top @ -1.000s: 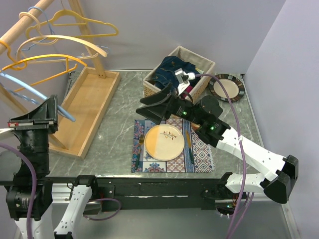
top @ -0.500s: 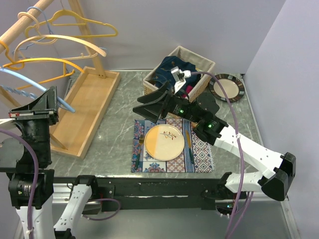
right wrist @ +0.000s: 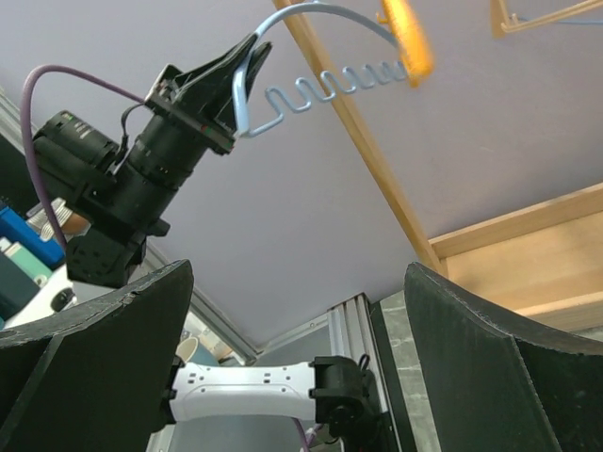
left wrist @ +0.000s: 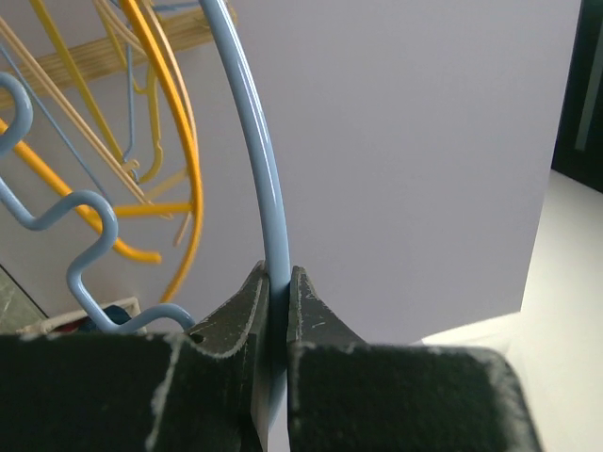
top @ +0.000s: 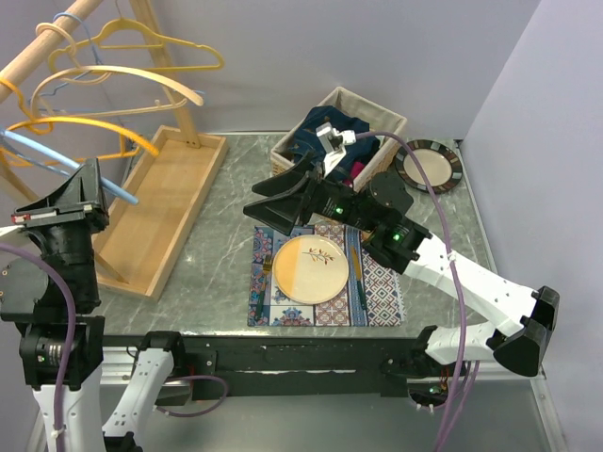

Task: Remove the skirt from the hanger

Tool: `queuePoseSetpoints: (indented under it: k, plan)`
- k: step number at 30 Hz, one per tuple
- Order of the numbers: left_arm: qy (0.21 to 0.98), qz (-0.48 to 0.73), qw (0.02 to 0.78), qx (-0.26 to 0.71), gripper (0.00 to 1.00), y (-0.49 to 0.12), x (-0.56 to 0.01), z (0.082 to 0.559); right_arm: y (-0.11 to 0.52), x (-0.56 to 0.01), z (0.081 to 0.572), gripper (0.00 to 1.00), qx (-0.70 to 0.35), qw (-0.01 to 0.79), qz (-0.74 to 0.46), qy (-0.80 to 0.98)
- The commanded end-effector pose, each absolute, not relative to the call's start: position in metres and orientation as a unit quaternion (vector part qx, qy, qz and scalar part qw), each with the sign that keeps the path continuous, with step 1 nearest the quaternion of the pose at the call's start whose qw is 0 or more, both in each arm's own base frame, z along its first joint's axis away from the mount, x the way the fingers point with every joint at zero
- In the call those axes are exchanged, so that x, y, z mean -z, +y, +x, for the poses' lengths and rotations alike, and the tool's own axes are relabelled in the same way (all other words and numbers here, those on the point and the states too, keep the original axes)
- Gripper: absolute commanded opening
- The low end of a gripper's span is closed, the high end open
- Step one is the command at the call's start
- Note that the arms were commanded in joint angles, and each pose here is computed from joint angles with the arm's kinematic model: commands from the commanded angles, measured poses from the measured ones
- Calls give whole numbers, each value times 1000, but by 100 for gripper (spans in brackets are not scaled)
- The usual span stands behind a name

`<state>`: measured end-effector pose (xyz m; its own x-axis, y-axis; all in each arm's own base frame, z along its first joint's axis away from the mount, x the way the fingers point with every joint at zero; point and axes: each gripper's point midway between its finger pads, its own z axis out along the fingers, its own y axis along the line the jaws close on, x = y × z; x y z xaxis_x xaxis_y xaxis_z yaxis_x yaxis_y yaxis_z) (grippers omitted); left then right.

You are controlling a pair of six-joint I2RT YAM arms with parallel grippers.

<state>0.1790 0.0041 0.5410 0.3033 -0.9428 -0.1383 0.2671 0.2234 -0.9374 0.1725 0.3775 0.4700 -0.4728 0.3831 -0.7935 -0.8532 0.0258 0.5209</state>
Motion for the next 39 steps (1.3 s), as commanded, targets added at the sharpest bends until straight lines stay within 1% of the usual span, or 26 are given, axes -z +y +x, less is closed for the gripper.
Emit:
queuePoseSetpoints:
  k: [1, 9, 13, 16, 18, 19, 21, 23, 24, 26, 29, 30, 33, 34, 39]
  plan:
    - [354, -501, 672, 415, 1, 28, -527, 194, 375, -491, 167, 100, -665, 487, -220, 522]
    - [377, -481, 679, 406, 1, 23, -525, 198, 371, -493, 165, 100, -661, 495, -216, 520]
    - [385, -476, 690, 387, 18, 25, -523, 189, 372, -494, 164, 100, -661, 490, -220, 524]
    - [392, -475, 695, 371, 25, 28, -516, 185, 371, -494, 164, 100, -661, 494, -218, 521]
    - [411, -463, 693, 371, 29, 22, -510, 188, 370, -494, 164, 100, -661, 496, -217, 519]
    - [420, -456, 690, 375, 37, 18, -509, 189, 369, -495, 163, 100, -662, 496, -217, 519]
    - [458, -419, 681, 387, 49, 0, -504, 193, 369, -494, 162, 100, -661, 496, -219, 519]
    - [486, -393, 677, 387, 55, -10, -500, 195, 367, -494, 162, 100, -659, 499, -219, 519]
    - [501, -383, 674, 385, 60, -15, -496, 196, 368, -493, 162, 100, -659, 498, -220, 519]
    - [533, -355, 665, 385, 64, -26, -488, 195, 366, -494, 161, 100, -656, 500, -220, 521]
    - [571, -321, 661, 367, 76, -35, -470, 191, 365, -487, 162, 100, -643, 496, -225, 538]
    - [575, -306, 664, 367, 85, -38, -468, 185, 364, -485, 164, 100, -638, 497, -221, 545]
    - [599, -256, 672, 352, 99, -46, -457, 178, 358, -472, 168, 100, -616, 496, -212, 575]
    - [612, -236, 674, 339, 97, -48, -449, 179, 354, -471, 175, 100, -604, 503, -196, 586]
    - [647, -185, 672, 310, 97, -54, -424, 175, 331, -456, 187, 100, -550, 514, -155, 640]
